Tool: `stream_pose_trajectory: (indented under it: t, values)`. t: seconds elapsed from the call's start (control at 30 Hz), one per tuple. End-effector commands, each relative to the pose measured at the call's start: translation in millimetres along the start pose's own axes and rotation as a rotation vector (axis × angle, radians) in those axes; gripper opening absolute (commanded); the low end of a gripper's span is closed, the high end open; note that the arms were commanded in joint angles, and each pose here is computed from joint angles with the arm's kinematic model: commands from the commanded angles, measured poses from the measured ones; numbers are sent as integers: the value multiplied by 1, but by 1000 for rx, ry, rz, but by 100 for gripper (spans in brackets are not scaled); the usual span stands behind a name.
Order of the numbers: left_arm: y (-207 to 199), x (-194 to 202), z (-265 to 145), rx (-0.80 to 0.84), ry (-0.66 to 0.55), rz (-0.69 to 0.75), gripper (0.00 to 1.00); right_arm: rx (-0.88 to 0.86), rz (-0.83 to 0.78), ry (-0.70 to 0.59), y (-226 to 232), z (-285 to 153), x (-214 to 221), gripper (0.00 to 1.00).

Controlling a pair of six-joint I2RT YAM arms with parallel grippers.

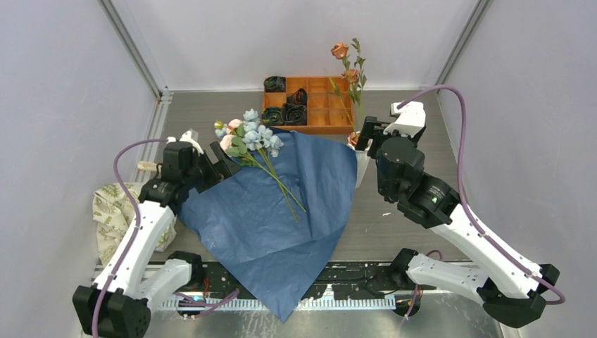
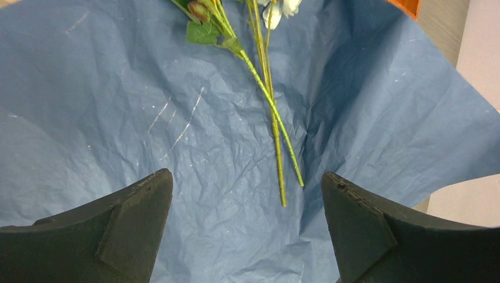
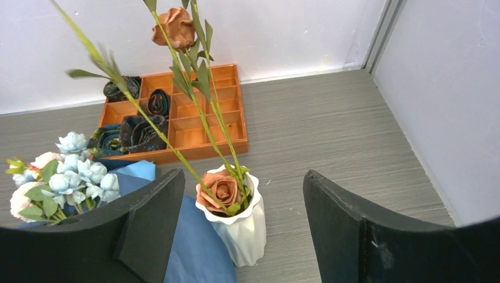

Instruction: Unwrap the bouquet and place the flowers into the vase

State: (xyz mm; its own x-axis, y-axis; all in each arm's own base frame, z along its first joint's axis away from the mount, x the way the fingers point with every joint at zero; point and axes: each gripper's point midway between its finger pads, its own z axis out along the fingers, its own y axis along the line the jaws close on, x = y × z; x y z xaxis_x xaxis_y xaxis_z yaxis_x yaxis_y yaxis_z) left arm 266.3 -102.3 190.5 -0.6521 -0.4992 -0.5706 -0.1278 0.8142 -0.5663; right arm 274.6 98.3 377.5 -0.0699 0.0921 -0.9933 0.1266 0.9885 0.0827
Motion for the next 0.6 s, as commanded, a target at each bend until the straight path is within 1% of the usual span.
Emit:
stream_pose_trajectory:
  t: [0.0,0.17,0.23,0.43,0.57]
  values:
    - [-18,-3,16,79,32,-21,96,-32,91,-33,-2,-10,-21,79]
    - [-11,1,47,23,105,-77,96,-52,140,-56,-10,-18,-29,79]
    - [-8,2,66,-5,143,-105,96,-53,145,-60,-14,-21,-31,79]
    - [-9,-3,116,-61,193,-233,89,-63,153,-61,-18,-25,-29,79]
    - [-5,-5,143,-151,220,-234,85,-50,137,-66,-25,-28,-28,79]
